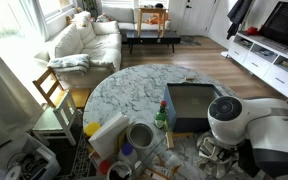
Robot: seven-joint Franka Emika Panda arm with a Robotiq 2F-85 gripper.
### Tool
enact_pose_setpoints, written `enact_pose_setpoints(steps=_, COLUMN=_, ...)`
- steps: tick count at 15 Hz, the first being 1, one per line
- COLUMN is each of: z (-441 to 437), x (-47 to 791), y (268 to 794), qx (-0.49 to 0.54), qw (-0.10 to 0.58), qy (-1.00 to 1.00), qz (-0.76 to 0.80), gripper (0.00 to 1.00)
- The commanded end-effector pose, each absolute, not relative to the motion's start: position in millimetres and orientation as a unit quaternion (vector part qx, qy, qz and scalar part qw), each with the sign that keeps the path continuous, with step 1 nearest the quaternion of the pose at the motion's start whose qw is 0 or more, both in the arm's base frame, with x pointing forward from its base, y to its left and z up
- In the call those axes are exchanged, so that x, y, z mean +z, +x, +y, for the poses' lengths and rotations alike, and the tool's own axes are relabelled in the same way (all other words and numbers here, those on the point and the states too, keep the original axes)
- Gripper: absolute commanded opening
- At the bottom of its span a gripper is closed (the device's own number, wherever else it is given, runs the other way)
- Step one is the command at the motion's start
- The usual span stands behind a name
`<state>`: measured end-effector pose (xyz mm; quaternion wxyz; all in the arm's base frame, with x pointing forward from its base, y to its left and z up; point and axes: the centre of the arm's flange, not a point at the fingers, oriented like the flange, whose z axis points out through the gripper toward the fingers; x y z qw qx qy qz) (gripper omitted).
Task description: Place two wooden blocks on the striped towel then put the towel in the box
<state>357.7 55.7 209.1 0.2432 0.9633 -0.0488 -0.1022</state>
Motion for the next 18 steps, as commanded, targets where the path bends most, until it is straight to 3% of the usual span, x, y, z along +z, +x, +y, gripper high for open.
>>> enact_pose_setpoints(steps=1, z=59.2, x=178.5, y=356.3, qx=-0.079, qw=0.257, qy=0.962, qz=-0.038, gripper=0.01)
enact_pose_setpoints(steps=2, z=59.6, x=173.1, y=355.4, qx=-0.079, qw=0.262, qy=0.961, qz=-0.033, gripper=0.01)
enact_pose_setpoints(steps=3, z=60.5, x=172.2, y=355.0, qx=-0.087, qw=0.258, qy=0.962, qz=-0.032, gripper=0.08)
enact_pose_setpoints(steps=4, z=59.5, x=176.1, y=354.7, qx=-0.093, qw=0.255, qy=0.962, qz=-0.021, gripper=0.28)
enact_pose_setpoints(steps=13, z=52.7, x=241.6, y=359.2, qx=-0.127, qw=0.198, qy=0.965, qz=0.115, gripper=0.95)
enact_pose_setpoints(steps=14, z=52.1, x=242.9, y=360.8, qx=-0.115, qw=0.184, qy=0.967, qz=0.135, gripper=0.99)
enact_pose_setpoints(steps=18, z=45.8, x=237.9, y=362.4, qx=-0.093, qw=0.146, qy=0.963, qz=0.206, gripper=1.00)
